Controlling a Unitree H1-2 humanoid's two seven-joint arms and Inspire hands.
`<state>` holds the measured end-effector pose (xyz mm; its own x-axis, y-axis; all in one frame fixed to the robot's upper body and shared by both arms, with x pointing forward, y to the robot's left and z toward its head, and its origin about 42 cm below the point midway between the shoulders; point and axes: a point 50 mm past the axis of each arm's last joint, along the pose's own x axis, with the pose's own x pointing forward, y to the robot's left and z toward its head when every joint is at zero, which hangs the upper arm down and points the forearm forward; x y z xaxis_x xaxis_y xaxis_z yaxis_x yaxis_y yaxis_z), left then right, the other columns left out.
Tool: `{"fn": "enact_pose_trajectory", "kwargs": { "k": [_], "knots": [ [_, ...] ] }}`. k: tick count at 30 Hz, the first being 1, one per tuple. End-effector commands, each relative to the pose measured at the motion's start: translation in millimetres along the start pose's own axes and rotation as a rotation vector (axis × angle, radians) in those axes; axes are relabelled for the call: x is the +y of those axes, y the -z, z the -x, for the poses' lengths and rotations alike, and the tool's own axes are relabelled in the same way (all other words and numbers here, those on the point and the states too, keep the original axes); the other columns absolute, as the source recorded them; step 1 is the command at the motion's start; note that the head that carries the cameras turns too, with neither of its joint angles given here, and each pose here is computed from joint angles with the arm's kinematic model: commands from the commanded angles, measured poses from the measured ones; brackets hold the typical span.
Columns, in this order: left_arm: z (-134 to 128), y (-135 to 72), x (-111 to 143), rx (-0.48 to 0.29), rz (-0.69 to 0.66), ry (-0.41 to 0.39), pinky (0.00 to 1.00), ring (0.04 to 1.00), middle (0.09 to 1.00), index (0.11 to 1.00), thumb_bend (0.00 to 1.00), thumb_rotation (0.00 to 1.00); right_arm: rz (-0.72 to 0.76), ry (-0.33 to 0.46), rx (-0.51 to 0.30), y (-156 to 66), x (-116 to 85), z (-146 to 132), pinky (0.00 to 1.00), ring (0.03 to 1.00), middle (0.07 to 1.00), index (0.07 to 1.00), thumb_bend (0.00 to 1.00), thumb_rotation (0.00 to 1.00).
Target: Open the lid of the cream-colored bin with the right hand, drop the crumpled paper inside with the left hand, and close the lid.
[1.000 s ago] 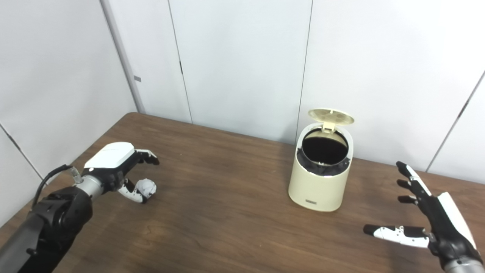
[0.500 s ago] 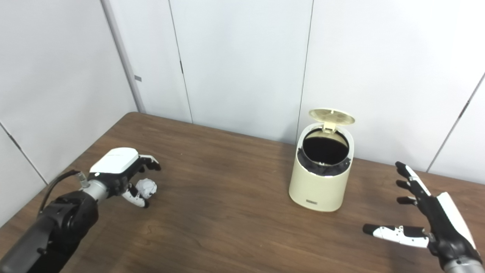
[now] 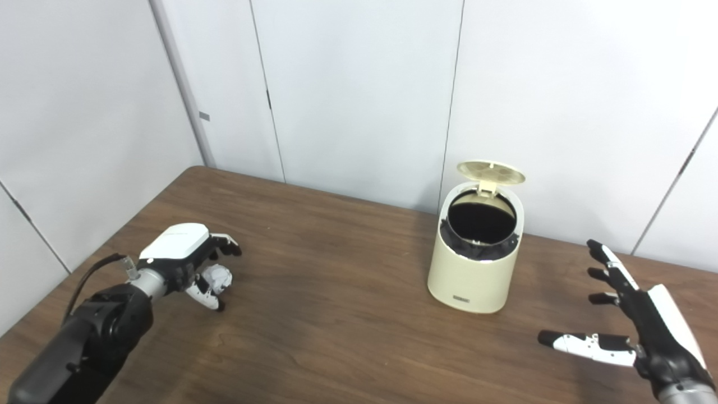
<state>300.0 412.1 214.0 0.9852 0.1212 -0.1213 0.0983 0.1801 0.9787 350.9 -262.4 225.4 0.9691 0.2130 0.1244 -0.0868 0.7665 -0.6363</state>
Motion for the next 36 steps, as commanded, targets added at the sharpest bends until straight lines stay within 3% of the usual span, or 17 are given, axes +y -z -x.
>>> {"fn": "enact_pose_trajectory", "kwargs": {
  "k": [1, 5, 12, 13, 16, 25, 36],
  "knots": [
    [-4.9, 1.7, 9.5, -0.005, -0.014, -0.042, 0.59, 0.71, 0.762, 0.742, 0.84, 0.0, 0.022, 0.037, -0.07, -16.4, -17.1, -5.4, 0.75, 0.898, 0.954, 0.96, 0.84, 0.24],
    [-5.4, 0.8, 6.6, 0.0, -0.02, -0.034, 0.6, 0.712, 0.752, 0.735, 0.84, 0.0, 0.018, 0.037, -0.062, -17.2, -18.3, -3.6, 0.76, 0.907, 0.957, 0.964, 0.84, 0.24],
    [-6.4, 2.6, -1.2, -0.009, -0.031, -0.002, 0.5, 0.573, 0.635, 0.657, 0.8, 0.0, 0.023, 0.045, -0.055, -18.4, -21.6, -1.2, 0.75, 0.907, 0.961, 0.96, 0.84, 0.26],
    [-5.7, 1.2, -0.7, -0.008, -0.03, 0.002, 0.47, 0.548, 0.615, 0.561, 0.63, 0.02, 0.023, 0.046, -0.054, -18.5, -22.0, -0.8, 0.75, 0.906, 0.961, 0.96, 0.84, 0.26],
    [-5.9, 3.3, -4.4, -0.019, 0.006, 0.004, 0.45, 0.435, 0.513, 0.53, 0.52, 0.01, 0.03, 0.049, -0.057, -18.3, -23.1, -0.2, 0.74, 0.904, 0.96, 0.957, 0.83, 0.25],
    [-5.8, 3.4, -11.1, -0.01, 0.015, 0.014, 0.46, 0.431, 0.506, 0.48, 0.5, 0.0, 0.031, 0.052, -0.061, -19.3, -24.3, 0.1, 0.74, 0.894, 0.953, 0.951, 0.82, 0.25],
    [-4.5, 0.5, -12.7, -0.021, 0.028, 0.02, 0.47, 0.429, 0.503, 0.49, 0.5, 0.0, 0.033, 0.059, -0.062, -18.4, -26.2, 0.3, 0.72, 0.891, 0.949, 0.946, 0.82, 0.27]
  ]
}}
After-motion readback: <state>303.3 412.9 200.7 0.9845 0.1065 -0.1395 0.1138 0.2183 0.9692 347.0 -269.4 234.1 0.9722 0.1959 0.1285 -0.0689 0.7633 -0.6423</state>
